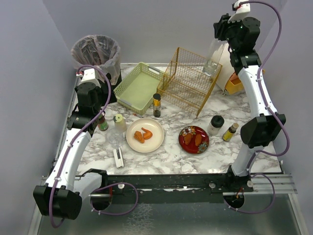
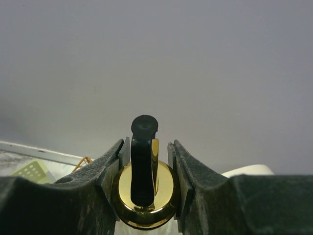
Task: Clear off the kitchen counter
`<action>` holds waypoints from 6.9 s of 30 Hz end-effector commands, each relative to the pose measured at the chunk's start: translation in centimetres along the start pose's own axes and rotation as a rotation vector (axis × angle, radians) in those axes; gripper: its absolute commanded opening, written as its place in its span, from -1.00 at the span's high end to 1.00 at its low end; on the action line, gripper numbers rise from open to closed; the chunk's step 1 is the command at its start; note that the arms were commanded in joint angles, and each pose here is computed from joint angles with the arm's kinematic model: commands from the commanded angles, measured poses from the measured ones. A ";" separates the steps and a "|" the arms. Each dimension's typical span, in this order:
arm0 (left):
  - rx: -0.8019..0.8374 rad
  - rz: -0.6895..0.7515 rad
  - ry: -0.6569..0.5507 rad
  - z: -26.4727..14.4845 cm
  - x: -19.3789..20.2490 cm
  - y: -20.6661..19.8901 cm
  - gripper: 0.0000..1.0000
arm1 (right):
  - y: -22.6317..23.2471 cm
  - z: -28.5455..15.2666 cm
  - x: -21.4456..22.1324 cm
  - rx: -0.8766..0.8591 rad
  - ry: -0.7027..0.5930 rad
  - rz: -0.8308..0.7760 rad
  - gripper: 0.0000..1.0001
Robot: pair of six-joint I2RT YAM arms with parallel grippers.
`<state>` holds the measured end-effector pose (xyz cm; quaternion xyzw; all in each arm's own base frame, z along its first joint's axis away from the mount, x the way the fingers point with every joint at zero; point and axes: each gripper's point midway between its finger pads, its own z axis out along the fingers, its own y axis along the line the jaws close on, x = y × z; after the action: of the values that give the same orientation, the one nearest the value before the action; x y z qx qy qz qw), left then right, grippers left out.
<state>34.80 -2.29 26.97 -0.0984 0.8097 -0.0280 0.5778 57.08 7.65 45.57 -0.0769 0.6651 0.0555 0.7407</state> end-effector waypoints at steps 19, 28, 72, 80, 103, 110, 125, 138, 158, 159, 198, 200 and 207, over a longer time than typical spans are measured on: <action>0.012 -0.008 0.015 0.2 0.4 0.0 -0.97 | 3.3 -0.6 2.7 -0.231 -0.004 -0.154 0.99; 0.014 -0.009 0.015 0.2 0.4 0.0 -0.97 | 3.2 -1.4 7.4 -0.200 0.061 -0.085 0.99; 0.152 -0.065 0.050 -0.5 1.1 -2.5 -0.98 | 1.3 -17.2 7.9 0.095 0.315 0.252 -0.74; 0.214 -0.083 0.053 -0.7 1.0 -3.7 -0.98 | 0.8 -17.7 14.3 0.194 0.440 0.334 -0.72; 0.247 -0.068 0.036 -1.0 2.1 -3.8 -0.98 | 1.1 -13.3 26.7 0.253 0.646 0.411 -0.09; 0.247 -0.066 0.042 -0.9 2.2 -3.8 -0.98 | 0.5 -13.9 28.0 0.277 0.678 0.354 0.19; 0.258 -0.065 0.052 -0.9 2.5 -4.0 -0.98 | 0.4 -16.5 28.1 0.254 0.721 0.282 0.71; 0.417 -0.058 0.026 -2.7 0.2 -7.2 -0.98 | -0.4 -17.7 24.4 0.296 0.653 0.287 0.04; 0.344 0.054 0.124 -1.1 5.5 -19.3 -0.98 | 4.8 -27.1 16.2 0.057 0.554 0.427 -0.56; 0.338 0.055 0.127 -0.8 5.7 -19.8 -0.98 | 4.8 -27.5 16.3 0.056 0.557 0.427 -0.57; 0.064 0.051 0.271 6.9 12.7 -21.5 -0.22 | 5.8 -31.5 18.5 0.035 0.630 0.439 -0.59; 0.065 0.052 0.271 7.0 12.7 -21.6 -0.14 | 5.8 -31.7 18.6 0.037 0.631 0.438 -0.59; 0.080 0.051 0.259 6.7 11.9 -21.9 0.17 | 5.1 -32.9 18.9 0.079 0.627 0.420 -0.59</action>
<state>39.83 -25.55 16.13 -0.0472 0.8838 -0.0611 0.4614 27.17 6.83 23.93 0.0749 0.8570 0.1725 0.4797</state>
